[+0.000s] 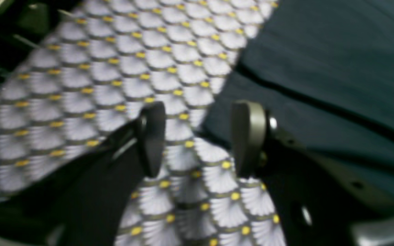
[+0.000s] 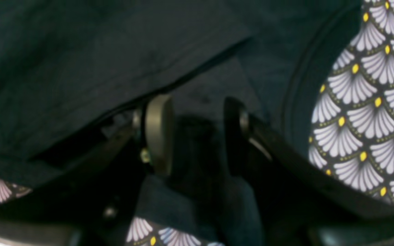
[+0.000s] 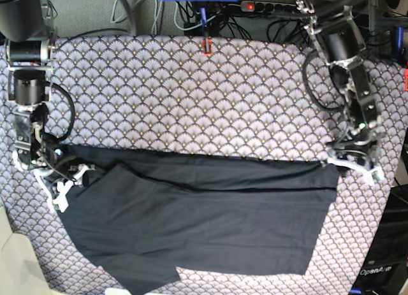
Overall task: Fold the T-shirt properly
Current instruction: 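Lower the held shoulder edge onto the shirt body and release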
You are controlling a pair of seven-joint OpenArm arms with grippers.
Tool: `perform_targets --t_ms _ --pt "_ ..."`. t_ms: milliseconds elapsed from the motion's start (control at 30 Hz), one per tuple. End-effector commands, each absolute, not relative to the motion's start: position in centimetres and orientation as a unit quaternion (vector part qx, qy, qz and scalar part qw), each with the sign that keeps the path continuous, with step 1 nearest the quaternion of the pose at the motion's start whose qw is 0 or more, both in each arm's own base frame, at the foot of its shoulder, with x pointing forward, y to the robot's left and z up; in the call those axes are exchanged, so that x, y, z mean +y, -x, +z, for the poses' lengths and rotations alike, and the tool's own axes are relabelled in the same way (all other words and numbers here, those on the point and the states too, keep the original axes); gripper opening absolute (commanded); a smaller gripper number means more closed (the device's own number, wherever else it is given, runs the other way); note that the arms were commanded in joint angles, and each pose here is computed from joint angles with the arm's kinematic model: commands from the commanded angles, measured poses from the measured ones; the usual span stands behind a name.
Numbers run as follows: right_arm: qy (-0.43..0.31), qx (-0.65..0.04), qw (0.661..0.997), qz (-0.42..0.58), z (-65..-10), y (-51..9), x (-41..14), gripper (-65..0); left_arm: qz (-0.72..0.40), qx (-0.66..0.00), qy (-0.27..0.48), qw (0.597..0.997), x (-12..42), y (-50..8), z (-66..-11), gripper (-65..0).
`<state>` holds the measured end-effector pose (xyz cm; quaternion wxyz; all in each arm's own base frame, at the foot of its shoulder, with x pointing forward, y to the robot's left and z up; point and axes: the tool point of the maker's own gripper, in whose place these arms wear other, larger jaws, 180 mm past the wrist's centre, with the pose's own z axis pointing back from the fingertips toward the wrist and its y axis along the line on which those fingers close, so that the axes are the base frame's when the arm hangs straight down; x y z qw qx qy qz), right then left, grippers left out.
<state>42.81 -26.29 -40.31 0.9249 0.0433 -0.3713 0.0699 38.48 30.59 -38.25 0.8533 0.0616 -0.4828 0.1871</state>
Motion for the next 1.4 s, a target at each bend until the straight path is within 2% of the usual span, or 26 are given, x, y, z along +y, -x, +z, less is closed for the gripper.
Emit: perform_targets --t_ms 0,200,267,667,833,1367 --pt "-0.039 -0.398 0.914 0.069 -38.2 -44.2 -27.0 -36.8 0.189 -0.503 -0.064 0.841 31.2 -39.8 -36.8 -33.9" --pt "-0.035 -0.386 0.919 0.069 -39.4 -42.9 -27.6 -24.0 0.196 -0.478 -0.054 0.854 30.9 -39.4 -39.0 -33.9" --pt "-0.034 -0.387 0.919 0.068 -39.4 -42.9 -27.7 -21.5 0.196 -0.476 -0.054 0.856 30.9 -39.3 -39.2 -33.9" --pt "-0.022 -0.388 0.921 0.03 -39.6 -41.4 -30.8 -21.3 0.199 -0.497 -0.057 0.843 30.9 -39.7 -39.0 -33.9" --pt "-0.021 -0.385 0.922 0.03 -39.8 -41.2 -30.9 -21.3 0.208 -0.476 -0.045 0.853 30.5 -40.3 -40.8 -33.9" --pt "-0.013 -0.396 0.915 0.069 -39.5 -39.1 -29.4 -21.4 0.215 -0.484 -0.033 0.847 29.6 -41.4 -41.8 -34.2"
